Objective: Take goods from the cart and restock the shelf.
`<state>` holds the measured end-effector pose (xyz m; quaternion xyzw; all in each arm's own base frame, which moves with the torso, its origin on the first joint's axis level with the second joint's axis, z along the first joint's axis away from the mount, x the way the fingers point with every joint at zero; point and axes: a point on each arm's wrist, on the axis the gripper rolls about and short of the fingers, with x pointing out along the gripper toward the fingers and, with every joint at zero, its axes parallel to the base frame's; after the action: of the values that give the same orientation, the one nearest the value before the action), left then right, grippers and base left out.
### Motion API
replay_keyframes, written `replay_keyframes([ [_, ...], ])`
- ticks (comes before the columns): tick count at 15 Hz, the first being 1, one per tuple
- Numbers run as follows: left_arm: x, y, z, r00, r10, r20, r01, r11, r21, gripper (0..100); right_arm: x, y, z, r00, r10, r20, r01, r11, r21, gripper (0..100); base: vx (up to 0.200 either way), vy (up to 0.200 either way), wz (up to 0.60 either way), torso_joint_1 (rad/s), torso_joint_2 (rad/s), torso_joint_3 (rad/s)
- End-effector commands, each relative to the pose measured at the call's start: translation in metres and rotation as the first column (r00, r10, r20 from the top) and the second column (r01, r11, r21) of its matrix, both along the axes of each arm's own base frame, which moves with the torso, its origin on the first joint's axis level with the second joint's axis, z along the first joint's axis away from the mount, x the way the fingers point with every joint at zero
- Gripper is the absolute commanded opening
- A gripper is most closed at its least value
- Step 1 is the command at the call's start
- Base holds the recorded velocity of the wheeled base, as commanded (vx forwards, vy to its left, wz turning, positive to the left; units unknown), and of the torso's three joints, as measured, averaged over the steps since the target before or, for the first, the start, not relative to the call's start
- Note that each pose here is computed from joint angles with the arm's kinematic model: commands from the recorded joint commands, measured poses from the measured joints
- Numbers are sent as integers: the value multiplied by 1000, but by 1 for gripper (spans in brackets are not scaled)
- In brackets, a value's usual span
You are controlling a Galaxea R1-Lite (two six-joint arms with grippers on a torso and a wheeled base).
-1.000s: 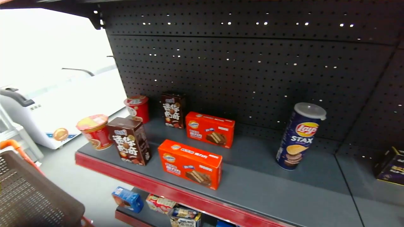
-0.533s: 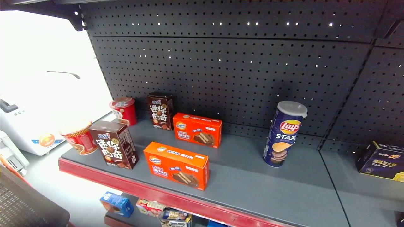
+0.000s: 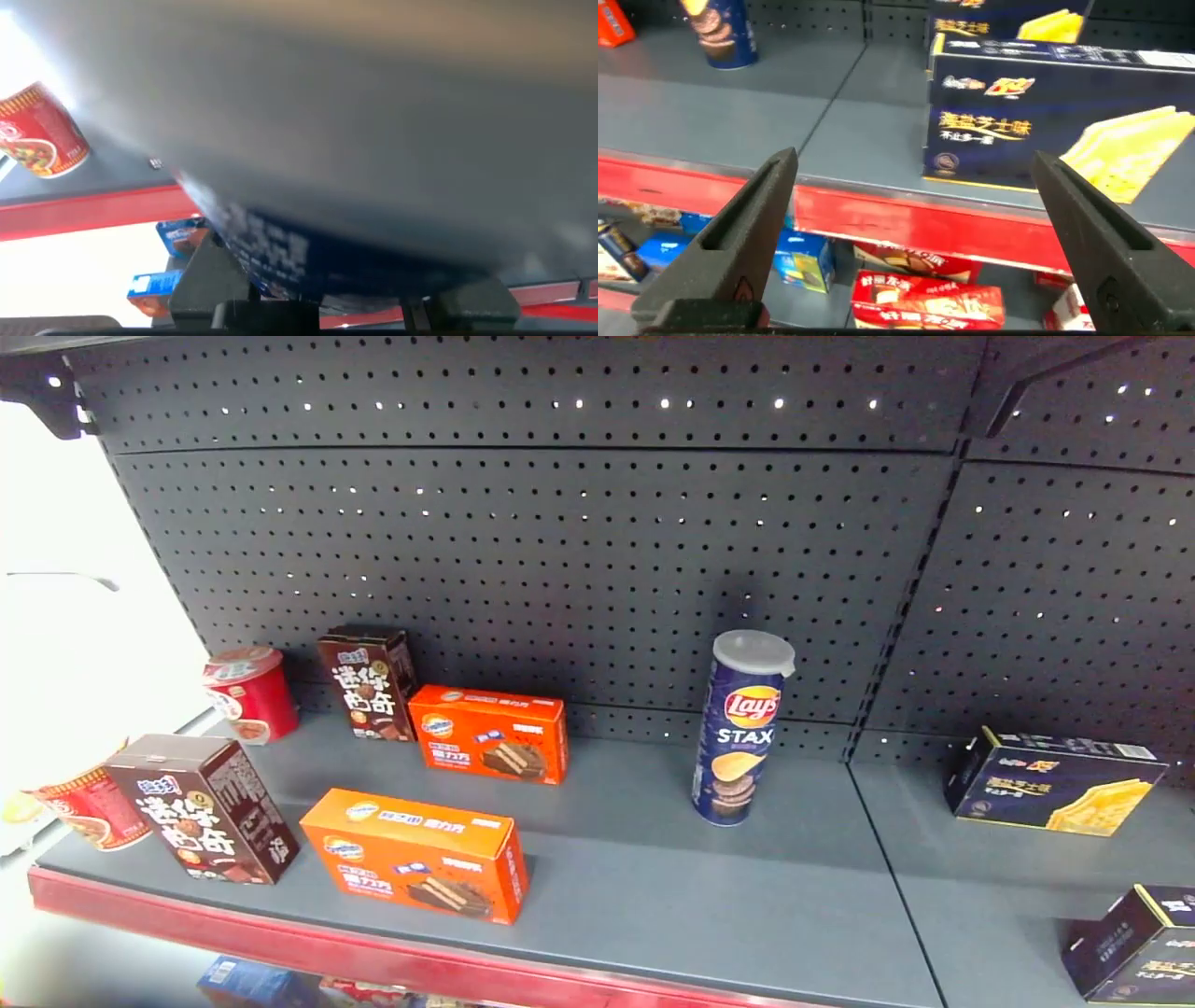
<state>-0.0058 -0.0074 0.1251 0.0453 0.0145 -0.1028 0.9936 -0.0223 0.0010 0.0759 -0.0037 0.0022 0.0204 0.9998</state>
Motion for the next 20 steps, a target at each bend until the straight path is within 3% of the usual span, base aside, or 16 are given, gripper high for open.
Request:
replay_keyframes([
  [1, -1, 0, 3, 1000, 5, 17, -5, 1000, 2, 0, 0, 0, 0, 1000, 1, -5, -1, 1000, -2, 100, 0, 0, 0, 0, 0, 0],
  [7, -2, 0, 3, 1000, 9, 18, -9, 1000, 2, 0, 2, 1, 1, 998, 53, -24, -54, 998, -45, 100, 0, 0, 0, 0, 0, 0],
  [8, -3, 0, 7, 1000, 14, 17, -14, 1000, 2, 0, 3, 1, 2, 996, 88, -33, -89, 996, -17, 100, 0, 0, 0, 0, 0, 0],
  [9, -4, 0, 7, 1000, 14, 11, -14, 1000, 2, 0, 3, 1, 9, 997, 74, -29, -72, 995, 69, 100, 0, 0, 0, 0, 0, 0],
  [10, -6, -1, 8, 1000, 14, 9, -14, 1000, 1, 0, 12, 0, 60, 997, 75, -28, -70, 985, 159, 100, 0, 0, 0, 0, 0, 0],
  [11, -7, -1, 6, 1000, 14, 5, -14, 1000, 1, 0, 26, 1, 93, 994, 107, -16, -106, 991, 86, 100, 0, 0, 0, 0, 0, 0],
  [12, -8, -1, 5, 1000, 12, 3, -12, 1000, 1, 0, 31, 2, 108, 987, 158, -3, -158, 987, 28, 100, 0, 0, 0, 0, 0, 0],
  [13, -10, -1, 3, 1000, 14, 12, -14, 1000, 2, 0, 40, 5, 126, 962, 273, -5, -273, 961, -30, 100, 0, 0, 0, 0, 0, 0],
  [17, -10, -1, 3, 1000, 12, 14, -13, 1000, 2, 0, 74, 21, 156, 890, 449, -82, -454, 889, -54, 100, 0, 0, 0, 0, 0, 0],
  [20, -10, -1, 5, 1000, 11, 18, -11, 1000, 2, 0, 102, 41, 155, 821, 537, -193, -550, 835, -22, 100, 0, 0, 0, 0, 0, 0],
])
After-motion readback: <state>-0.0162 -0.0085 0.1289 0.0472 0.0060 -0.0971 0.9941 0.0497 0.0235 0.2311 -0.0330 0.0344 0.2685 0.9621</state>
